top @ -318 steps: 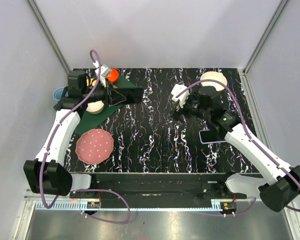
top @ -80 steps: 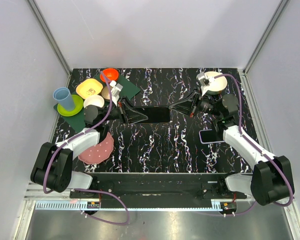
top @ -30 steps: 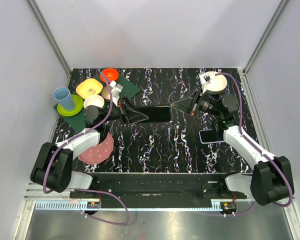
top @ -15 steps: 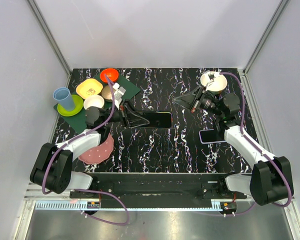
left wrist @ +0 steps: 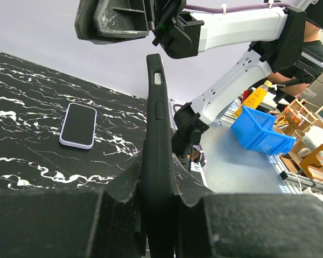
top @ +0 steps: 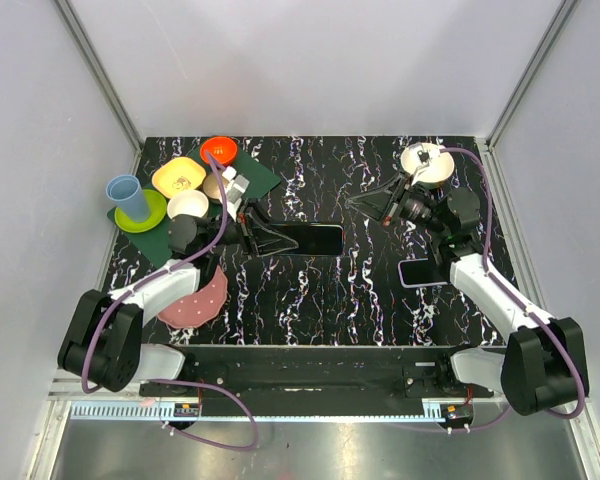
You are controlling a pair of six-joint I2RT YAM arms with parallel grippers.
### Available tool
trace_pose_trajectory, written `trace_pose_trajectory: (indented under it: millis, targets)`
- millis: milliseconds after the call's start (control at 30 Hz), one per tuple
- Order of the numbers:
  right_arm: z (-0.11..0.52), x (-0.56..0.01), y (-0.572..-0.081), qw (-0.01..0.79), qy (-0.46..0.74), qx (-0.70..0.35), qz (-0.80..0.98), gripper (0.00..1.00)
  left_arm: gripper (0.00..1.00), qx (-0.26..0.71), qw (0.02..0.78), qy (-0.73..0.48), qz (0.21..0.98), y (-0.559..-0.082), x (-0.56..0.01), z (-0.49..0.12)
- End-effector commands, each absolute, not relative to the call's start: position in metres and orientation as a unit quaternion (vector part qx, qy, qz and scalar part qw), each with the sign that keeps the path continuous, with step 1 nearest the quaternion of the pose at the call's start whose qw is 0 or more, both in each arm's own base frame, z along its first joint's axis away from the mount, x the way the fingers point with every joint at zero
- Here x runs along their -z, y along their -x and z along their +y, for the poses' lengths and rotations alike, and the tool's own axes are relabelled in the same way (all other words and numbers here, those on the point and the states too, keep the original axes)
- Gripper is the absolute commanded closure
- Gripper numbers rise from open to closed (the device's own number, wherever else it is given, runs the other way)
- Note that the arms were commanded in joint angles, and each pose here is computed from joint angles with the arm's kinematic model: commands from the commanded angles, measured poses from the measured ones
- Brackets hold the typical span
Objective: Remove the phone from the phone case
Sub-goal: Remove the phone case from the phone.
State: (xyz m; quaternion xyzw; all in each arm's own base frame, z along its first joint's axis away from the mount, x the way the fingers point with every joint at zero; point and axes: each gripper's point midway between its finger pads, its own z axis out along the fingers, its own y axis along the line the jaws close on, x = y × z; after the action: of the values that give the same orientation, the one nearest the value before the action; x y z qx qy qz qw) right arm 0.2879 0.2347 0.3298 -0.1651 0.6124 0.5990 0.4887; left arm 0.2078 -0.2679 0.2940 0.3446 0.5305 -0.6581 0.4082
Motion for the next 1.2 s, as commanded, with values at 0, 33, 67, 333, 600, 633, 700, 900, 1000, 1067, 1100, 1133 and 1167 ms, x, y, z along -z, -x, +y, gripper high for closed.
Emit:
trace_pose_trajectory:
  millis: [0,33,67,333,600,633,700,900,1000,1067,1100,1133,1167]
  targets:
    - [0.230,-0.344,-0.283,0.535,0.202,-0.572,0.587,0.66,1.00,0.627,0.503,-0.399,0.440,-0.198,-0.333,-0.263]
    - [0.230,-0.343,-0.282,0.536,0.208,-0.571,0.586,0.64,1.00,0.627,0.503,-0.399,0.442,-0.199,-0.333,-0.263]
    - [0.230,-0.343,-0.280,0.538,0.217,-0.568,0.583,0.62,1.00,0.626,0.504,-0.397,0.442,-0.199,-0.332,-0.263]
    - [0.235,-0.340,-0.263,0.528,0.284,-0.570,0.561,0.54,1.00,0.623,0.505,-0.387,0.455,-0.206,-0.331,-0.264]
    - [0.245,-0.340,-0.240,0.503,0.350,-0.574,0.543,0.52,1.00,0.616,0.507,-0.387,0.462,-0.210,-0.329,-0.264]
    - [0.247,-0.340,-0.237,0.500,0.357,-0.575,0.540,0.52,1.00,0.615,0.508,-0.386,0.464,-0.211,-0.328,-0.264]
    - [0.248,-0.338,-0.232,0.497,0.372,-0.572,0.536,0.51,1.00,0.615,0.508,-0.385,0.464,-0.211,-0.328,-0.265]
    - [0.252,-0.335,-0.222,0.489,0.395,-0.574,0.525,0.50,1.00,0.615,0.506,-0.384,0.468,-0.213,-0.326,-0.265]
    - [0.252,-0.336,-0.222,0.498,0.392,-0.574,0.519,0.50,1.00,0.614,0.505,-0.385,0.469,-0.214,-0.325,-0.266]
    - [0.251,-0.339,-0.226,0.514,0.380,-0.568,0.518,0.50,1.00,0.614,0.504,-0.385,0.470,-0.214,-0.324,-0.266]
    - [0.250,-0.341,-0.228,0.521,0.376,-0.566,0.517,0.50,1.00,0.614,0.504,-0.384,0.470,-0.214,-0.325,-0.266]
    - [0.250,-0.343,-0.229,0.527,0.373,-0.563,0.516,0.50,1.00,0.614,0.505,-0.385,0.469,-0.214,-0.325,-0.266]
    - [0.250,-0.345,-0.231,0.533,0.366,-0.563,0.516,0.50,1.00,0.614,0.505,-0.385,0.469,-0.214,-0.325,-0.266]
